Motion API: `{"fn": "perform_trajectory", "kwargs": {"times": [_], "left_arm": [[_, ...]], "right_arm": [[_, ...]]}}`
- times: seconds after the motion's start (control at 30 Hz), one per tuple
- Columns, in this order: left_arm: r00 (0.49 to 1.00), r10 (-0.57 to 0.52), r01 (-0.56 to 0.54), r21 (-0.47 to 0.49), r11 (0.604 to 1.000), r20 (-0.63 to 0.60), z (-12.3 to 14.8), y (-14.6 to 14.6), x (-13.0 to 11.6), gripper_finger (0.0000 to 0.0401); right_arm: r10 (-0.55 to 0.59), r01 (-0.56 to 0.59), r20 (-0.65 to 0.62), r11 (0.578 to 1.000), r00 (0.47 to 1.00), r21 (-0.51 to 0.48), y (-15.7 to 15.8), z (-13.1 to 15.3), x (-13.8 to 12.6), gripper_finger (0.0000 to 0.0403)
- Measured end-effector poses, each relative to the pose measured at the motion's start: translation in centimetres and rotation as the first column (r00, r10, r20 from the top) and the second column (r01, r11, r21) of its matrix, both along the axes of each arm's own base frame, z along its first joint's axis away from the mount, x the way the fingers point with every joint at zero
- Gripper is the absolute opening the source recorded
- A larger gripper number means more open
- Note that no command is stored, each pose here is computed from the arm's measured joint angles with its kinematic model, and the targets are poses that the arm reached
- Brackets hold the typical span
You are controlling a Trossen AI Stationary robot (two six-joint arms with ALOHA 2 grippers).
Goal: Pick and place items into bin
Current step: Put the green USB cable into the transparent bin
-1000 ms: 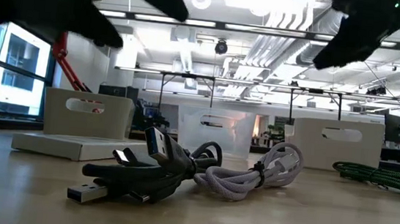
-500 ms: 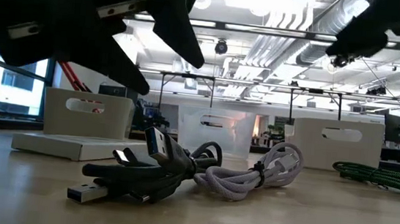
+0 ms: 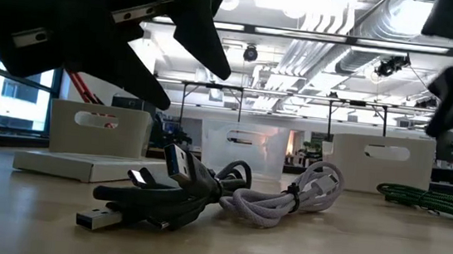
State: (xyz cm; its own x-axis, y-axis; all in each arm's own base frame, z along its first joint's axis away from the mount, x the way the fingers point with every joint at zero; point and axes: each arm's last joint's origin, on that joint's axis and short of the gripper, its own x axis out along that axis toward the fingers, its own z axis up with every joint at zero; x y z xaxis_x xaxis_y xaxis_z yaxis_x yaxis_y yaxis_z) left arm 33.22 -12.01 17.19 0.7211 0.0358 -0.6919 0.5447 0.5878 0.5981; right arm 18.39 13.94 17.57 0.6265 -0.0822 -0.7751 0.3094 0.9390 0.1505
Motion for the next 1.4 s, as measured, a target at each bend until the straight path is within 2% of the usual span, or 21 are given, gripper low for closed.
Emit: {"fn": "perform_trajectory", "kwargs": {"times": [0.27,0.7,1.0,1.4], "left_arm": [[1.0,0.006,-0.005,0.014,1.0,-0.024,-0.2,0.1,-0.2,0.0271],[0.999,0.025,-0.025,0.007,1.0,-0.044,-0.3,0.2,-0.3,0.0271],[0.998,0.029,-0.028,0.011,1.0,-0.06,-0.4,0.2,-0.5,0.0271],[0.984,0.09,-0.092,-0.004,0.996,-0.15,-1.0,0.4,-1.2,0.0271]], "right_arm": [[-0.111,0.109,-0.096,0.994,0.989,-0.028,0.9,-2.7,-0.5,0.0236],[-0.205,0.208,-0.191,0.978,0.96,-0.001,-0.2,-5.0,1.4,0.0236],[-0.115,0.122,-0.121,0.991,0.986,0.05,-0.7,-5.0,3.7,0.0236],[-0.044,0.044,-0.106,0.999,0.993,0.0,-3.0,-4.8,5.4,0.0236]]}}
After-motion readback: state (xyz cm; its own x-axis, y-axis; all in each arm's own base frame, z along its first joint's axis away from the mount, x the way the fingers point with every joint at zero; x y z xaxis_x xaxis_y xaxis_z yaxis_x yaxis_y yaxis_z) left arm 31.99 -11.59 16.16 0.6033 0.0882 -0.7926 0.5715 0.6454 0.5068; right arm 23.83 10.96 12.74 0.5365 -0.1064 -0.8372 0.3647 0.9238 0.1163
